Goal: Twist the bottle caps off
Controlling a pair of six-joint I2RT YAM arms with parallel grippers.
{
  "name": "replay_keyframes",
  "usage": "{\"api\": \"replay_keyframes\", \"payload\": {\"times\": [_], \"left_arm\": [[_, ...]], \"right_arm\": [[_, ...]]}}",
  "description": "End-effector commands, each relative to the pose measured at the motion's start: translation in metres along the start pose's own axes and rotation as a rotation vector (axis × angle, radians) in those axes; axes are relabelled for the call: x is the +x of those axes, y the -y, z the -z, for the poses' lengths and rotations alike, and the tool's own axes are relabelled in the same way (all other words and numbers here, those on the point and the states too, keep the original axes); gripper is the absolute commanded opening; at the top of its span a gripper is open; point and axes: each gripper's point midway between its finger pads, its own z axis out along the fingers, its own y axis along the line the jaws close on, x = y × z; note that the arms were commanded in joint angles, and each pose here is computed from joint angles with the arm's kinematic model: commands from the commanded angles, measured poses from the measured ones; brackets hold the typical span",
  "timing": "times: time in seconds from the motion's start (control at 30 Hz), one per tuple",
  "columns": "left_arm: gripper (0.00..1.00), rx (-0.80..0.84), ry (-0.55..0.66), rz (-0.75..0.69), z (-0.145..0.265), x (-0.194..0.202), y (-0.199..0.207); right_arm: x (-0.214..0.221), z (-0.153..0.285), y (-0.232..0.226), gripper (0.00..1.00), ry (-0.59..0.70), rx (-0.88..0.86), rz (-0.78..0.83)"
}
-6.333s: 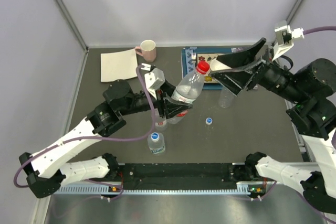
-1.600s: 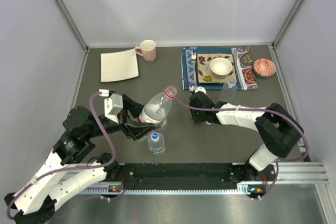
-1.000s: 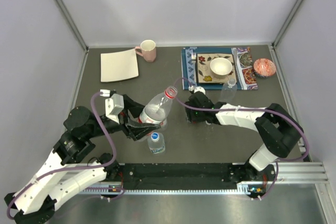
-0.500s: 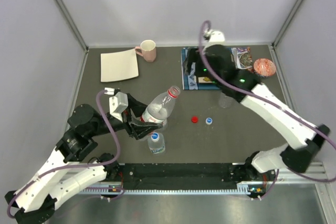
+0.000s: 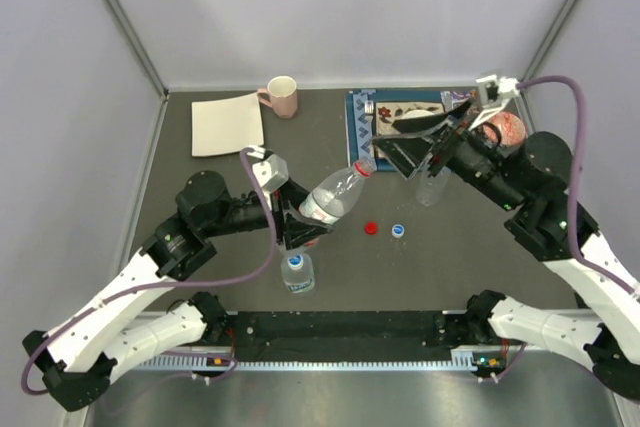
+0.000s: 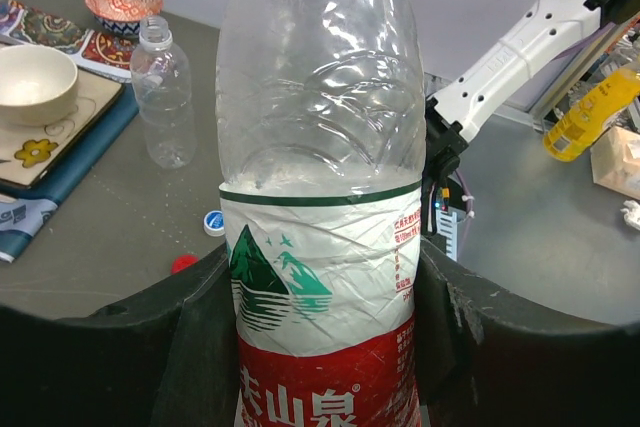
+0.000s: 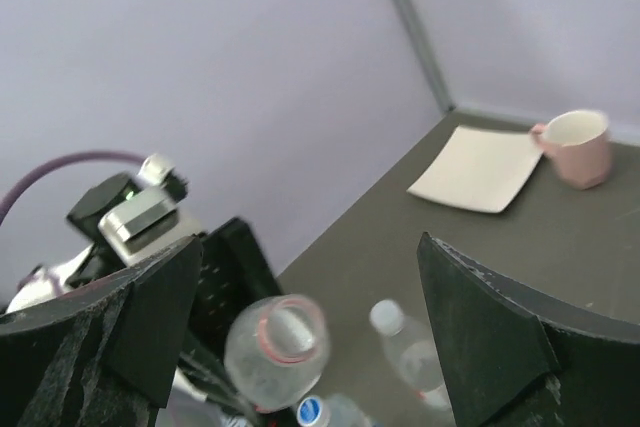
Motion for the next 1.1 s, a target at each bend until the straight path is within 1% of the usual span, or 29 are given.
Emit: {"api": "replay_keyframes", "payload": {"times": [0.0,0.1,0.23,0.33,0.47,0.5,0.53,0.57,0.63,0.67,0.73,0.77,0.83,0.87,0.93,0.97,1.0,1.03,1.07], "left_arm": [[0.60,0.050,0.082,-0.064,-0.006,-0.035,0.008],[0.60,0.062,0.087,-0.059,-0.010,-0.037,0.008],[0.60,0.062,0.084,-0.053,-0.013,-0.037,0.007],[0.60,0.060,0.089,-0.058,-0.013,-0.039,0.006],[0.60,0.054,0.090,-0.059,-0.014,-0.040,0.005],[0.60,0.053,0.092,-0.060,-0.013,-0.041,0.005],[0.60,0.049,0.091,-0.059,-0.014,-0.041,0.004],[0.60,0.049,0.090,-0.056,-0.014,-0.040,0.004],[0.60,0.047,0.088,-0.056,-0.015,-0.040,0.003],[0.60,0.049,0.091,-0.059,-0.015,-0.041,0.004],[0.60,0.050,0.088,-0.056,-0.016,-0.041,0.003],[0.60,0.050,0.087,-0.055,-0.016,-0.041,0.003],[0.62,0.049,0.089,-0.054,-0.017,-0.042,0.003],[0.63,0.045,0.090,-0.054,-0.017,-0.042,0.002],[0.69,0.039,0.091,-0.053,-0.017,-0.042,0.001],[0.71,0.027,0.095,-0.052,-0.017,-0.043,0.000],[0.74,0.022,0.095,-0.051,-0.016,-0.043,-0.001],[0.82,0.017,0.100,-0.053,-0.016,-0.044,-0.001],[0.85,-0.002,0.108,-0.053,-0.015,-0.046,-0.004]], "right_arm": [[0.026,-0.004,-0.040,0.89,-0.121,-0.235,-0.081],[0.042,-0.009,-0.035,0.89,-0.176,-0.227,-0.091],[0.053,-0.011,-0.031,0.88,-0.204,-0.226,-0.097],[0.058,-0.011,-0.029,0.85,-0.217,-0.221,-0.103],[0.062,-0.010,-0.029,0.78,-0.229,-0.223,-0.113],[0.062,-0.009,-0.029,0.71,-0.226,-0.224,-0.112],[0.063,-0.009,-0.028,0.68,-0.227,-0.222,-0.114],[0.063,-0.009,-0.028,0.62,-0.230,-0.223,-0.116],[0.065,-0.008,-0.027,0.56,-0.230,-0.220,-0.116],[0.064,-0.007,-0.027,0.51,-0.227,-0.222,-0.115],[0.065,-0.007,-0.026,0.44,-0.226,-0.217,-0.114],[0.064,-0.006,-0.027,0.36,-0.225,-0.219,-0.112],[0.064,-0.004,-0.027,0.25,-0.222,-0.220,-0.111],[0.064,-0.004,-0.027,0.15,-0.223,-0.221,-0.111],[0.062,-0.003,-0.028,0.06,-0.217,-0.221,-0.113],[0.062,-0.003,-0.027,0.00,-0.218,-0.219,-0.111],[0.061,-0.003,-0.027,0.00,-0.214,-0.216,-0.109],[0.059,-0.003,-0.026,0.00,-0.206,-0.207,-0.105],[0.057,-0.001,-0.025,0.00,-0.200,-0.199,-0.100]]}}
